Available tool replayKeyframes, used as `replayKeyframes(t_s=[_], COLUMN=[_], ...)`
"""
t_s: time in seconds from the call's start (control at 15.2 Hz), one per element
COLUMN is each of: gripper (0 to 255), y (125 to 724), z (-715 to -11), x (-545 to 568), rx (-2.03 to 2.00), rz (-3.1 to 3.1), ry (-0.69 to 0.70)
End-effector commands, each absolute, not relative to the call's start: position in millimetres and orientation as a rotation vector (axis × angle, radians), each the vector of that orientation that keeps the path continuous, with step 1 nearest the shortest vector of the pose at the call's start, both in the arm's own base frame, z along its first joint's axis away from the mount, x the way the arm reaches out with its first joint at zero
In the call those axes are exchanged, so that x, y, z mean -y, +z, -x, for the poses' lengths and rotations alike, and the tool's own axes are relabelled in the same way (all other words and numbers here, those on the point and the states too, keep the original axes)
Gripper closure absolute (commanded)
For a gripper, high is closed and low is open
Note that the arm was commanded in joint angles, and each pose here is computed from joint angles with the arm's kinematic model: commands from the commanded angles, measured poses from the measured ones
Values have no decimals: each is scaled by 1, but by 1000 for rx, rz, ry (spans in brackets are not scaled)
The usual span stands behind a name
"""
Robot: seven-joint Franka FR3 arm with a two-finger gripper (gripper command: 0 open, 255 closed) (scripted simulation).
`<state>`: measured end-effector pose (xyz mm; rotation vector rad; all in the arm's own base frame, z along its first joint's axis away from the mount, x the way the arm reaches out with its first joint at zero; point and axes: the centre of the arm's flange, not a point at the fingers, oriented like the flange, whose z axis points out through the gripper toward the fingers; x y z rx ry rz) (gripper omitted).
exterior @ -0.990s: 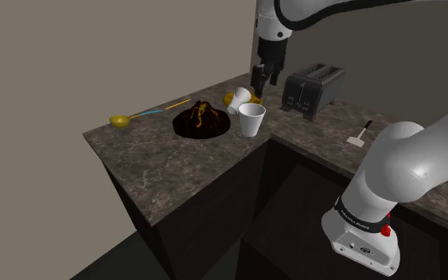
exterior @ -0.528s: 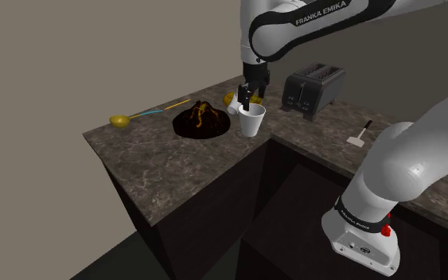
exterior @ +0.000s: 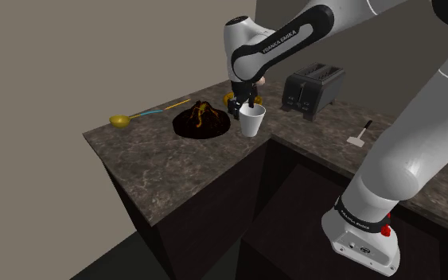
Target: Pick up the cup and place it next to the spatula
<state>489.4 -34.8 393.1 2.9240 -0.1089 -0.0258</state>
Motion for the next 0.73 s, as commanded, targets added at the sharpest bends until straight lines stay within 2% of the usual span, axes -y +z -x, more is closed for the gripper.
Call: replayKeyframes(t_s=[0.0,0.66], gripper=[0,0], y=[380,351], z=[-493,-492], x=[39,45], rx=[113,113], rz=[-2921,-2921], ry=[-27,-27])
